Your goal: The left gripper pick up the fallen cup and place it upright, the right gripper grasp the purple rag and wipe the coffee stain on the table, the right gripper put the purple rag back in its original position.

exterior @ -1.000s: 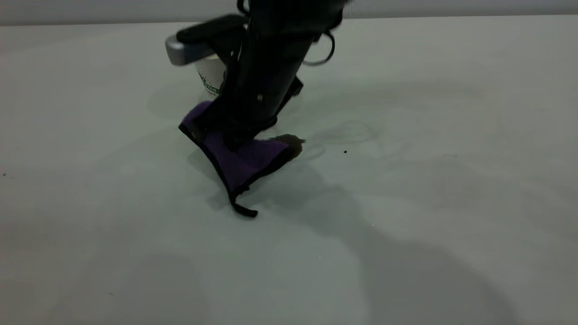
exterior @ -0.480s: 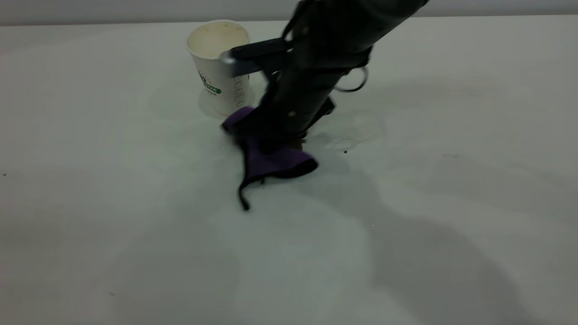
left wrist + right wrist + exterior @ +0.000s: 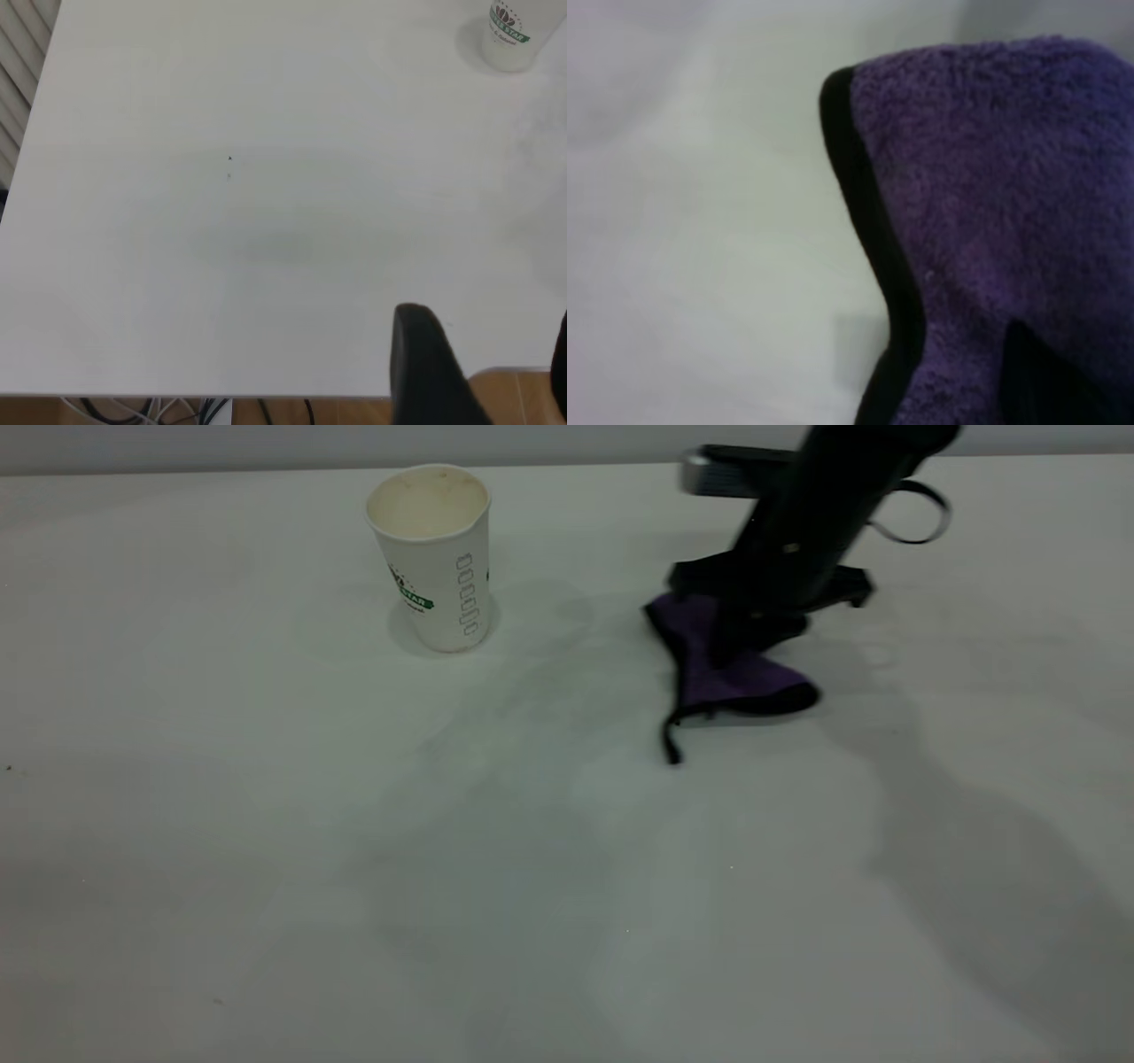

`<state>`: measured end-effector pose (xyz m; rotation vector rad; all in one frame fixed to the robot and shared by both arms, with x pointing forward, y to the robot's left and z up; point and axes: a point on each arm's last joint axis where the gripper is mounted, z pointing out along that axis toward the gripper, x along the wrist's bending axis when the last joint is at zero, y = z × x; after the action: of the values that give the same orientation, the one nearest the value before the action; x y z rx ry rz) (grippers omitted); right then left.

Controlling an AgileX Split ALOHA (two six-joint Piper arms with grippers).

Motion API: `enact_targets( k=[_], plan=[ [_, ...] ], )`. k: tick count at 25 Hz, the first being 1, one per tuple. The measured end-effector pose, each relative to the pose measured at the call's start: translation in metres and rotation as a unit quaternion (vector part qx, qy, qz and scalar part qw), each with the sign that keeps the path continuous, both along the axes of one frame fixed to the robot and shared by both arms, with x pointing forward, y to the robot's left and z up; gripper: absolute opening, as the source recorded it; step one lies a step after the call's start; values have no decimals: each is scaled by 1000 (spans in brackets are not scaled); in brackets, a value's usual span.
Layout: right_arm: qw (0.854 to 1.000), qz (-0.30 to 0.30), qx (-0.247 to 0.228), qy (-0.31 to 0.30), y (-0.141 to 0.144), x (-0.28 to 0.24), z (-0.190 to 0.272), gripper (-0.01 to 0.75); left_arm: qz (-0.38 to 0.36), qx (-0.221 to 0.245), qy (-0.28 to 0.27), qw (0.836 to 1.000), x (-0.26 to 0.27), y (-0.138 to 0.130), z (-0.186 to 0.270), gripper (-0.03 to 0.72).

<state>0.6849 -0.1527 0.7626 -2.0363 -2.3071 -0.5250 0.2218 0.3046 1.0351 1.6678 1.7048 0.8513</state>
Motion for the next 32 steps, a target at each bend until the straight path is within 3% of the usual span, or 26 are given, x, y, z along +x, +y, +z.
enact_targets(
  k=[5, 8, 10, 14, 16, 21, 24, 28, 32],
  plan=[
    [999, -39, -21, 24, -64, 10, 0, 80, 0, 0, 0, 1000, 0, 0, 0, 414],
    [997, -48, -54, 23, -108, 15, 5, 157, 0, 0, 0, 1000, 0, 0, 0, 414],
    [996, -50, -71, 29, -132, 15, 10, 281, 0, 0, 0, 1000, 0, 0, 0, 414],
    [992, -30, -107, 54, -163, 16, 43, 626, 0, 0, 1, 1000, 0, 0, 0, 414],
    [993, -24, -115, 31, -165, 23, 87, 700, 0, 0, 1, 1000, 0, 0, 0, 414],
    [992, -25, -119, -45, -162, 14, 218, 728, 0, 0, 1, 1000, 0, 0, 0, 414],
    [992, -17, -119, -48, -157, -16, 281, 728, 0, 0, 1, 1000, 0, 0, 0, 414],
    [988, -8, -120, -101, -145, -56, 353, 728, 0, 0, 1, 1000, 0, 0, 0, 414],
    [983, 4, -119, -143, -133, -101, 393, 728, 0, 0, 1, 1000, 0, 0, 0, 414]
  ],
)
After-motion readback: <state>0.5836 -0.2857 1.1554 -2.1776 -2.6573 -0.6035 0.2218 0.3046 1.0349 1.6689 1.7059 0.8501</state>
